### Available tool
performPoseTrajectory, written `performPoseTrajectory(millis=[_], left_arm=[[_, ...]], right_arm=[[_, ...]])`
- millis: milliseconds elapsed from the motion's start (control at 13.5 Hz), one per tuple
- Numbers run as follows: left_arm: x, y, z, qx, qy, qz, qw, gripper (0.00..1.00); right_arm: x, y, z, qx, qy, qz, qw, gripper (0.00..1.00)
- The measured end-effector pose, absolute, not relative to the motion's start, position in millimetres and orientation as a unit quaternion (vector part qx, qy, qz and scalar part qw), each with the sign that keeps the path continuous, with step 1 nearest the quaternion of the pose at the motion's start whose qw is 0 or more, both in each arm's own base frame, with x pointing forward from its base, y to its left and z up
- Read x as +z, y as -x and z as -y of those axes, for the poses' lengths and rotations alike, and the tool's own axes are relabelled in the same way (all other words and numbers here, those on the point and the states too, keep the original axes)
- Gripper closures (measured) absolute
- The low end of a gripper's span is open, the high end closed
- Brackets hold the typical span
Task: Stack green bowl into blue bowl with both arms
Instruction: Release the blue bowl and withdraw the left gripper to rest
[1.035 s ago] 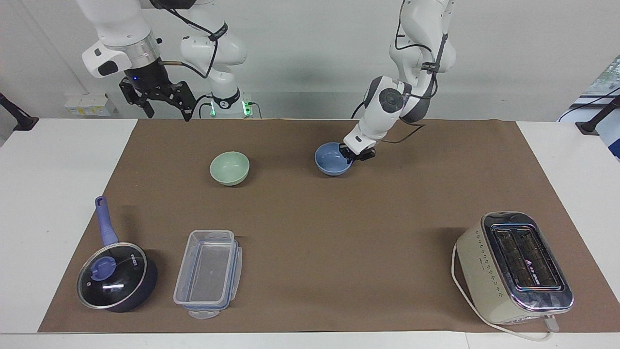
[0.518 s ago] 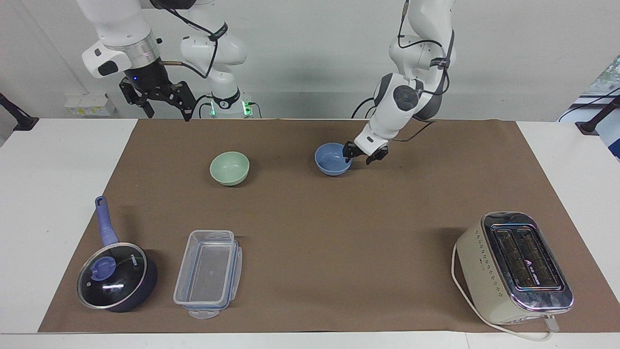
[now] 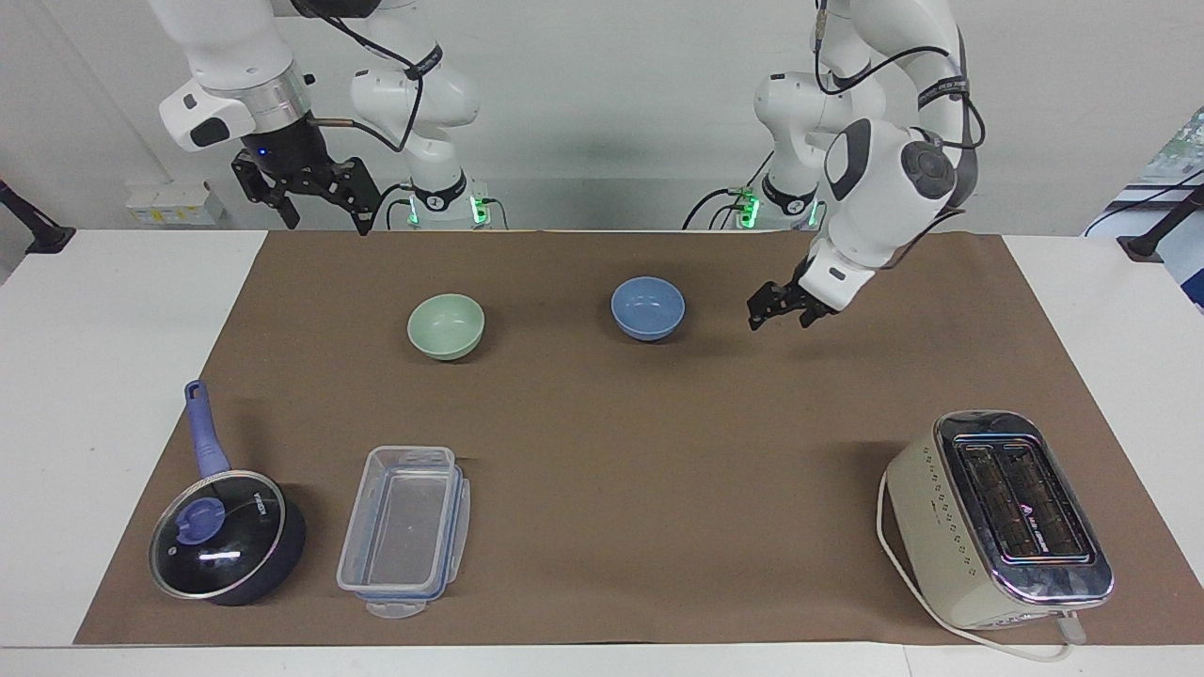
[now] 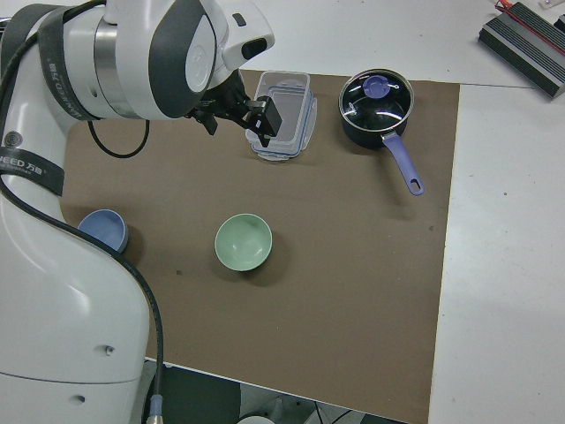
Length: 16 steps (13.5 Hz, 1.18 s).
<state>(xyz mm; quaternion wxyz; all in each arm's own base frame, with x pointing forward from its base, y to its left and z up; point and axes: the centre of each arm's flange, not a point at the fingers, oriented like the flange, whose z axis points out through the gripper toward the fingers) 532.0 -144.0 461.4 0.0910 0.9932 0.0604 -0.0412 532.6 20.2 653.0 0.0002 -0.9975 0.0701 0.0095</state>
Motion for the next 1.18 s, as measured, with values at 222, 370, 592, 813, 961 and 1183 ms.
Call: performPoseTrajectory(millis=[222,370,592,813,961,1183], left_arm=[[500,-555,100,-0.016,-0.995,-0.06,0.078,0.0],[520,-564,82,0.009,-0.998,-0.048,0.048,0.0],[556,-567,72,0.019,-1.0,-0.019,0.015,0.0],[582,-564,54,0.005,-1.0,-0.003,0.01,0.0],[597,-560,52,-0.007,-1.0,-0.001,0.008,0.0],[612,-553,55,-0.021,-1.0,0.003,0.007,0.0]], right_arm=[[653,-533,-20,0.01,0.997,-0.07,0.0,0.0],[653,-533,-20,0.01,0.997,-0.07,0.0,0.0],[653,-533,-20,0.01,0.997,-0.07,0.0,0.0],[653,-533,-20,0.01,0.997,-0.07,0.0,0.0],[652,-533,-20,0.011,0.997,-0.07,0.0,0.0],[640,-536,-19,0.005,0.997,-0.071,0.0,0.0]])
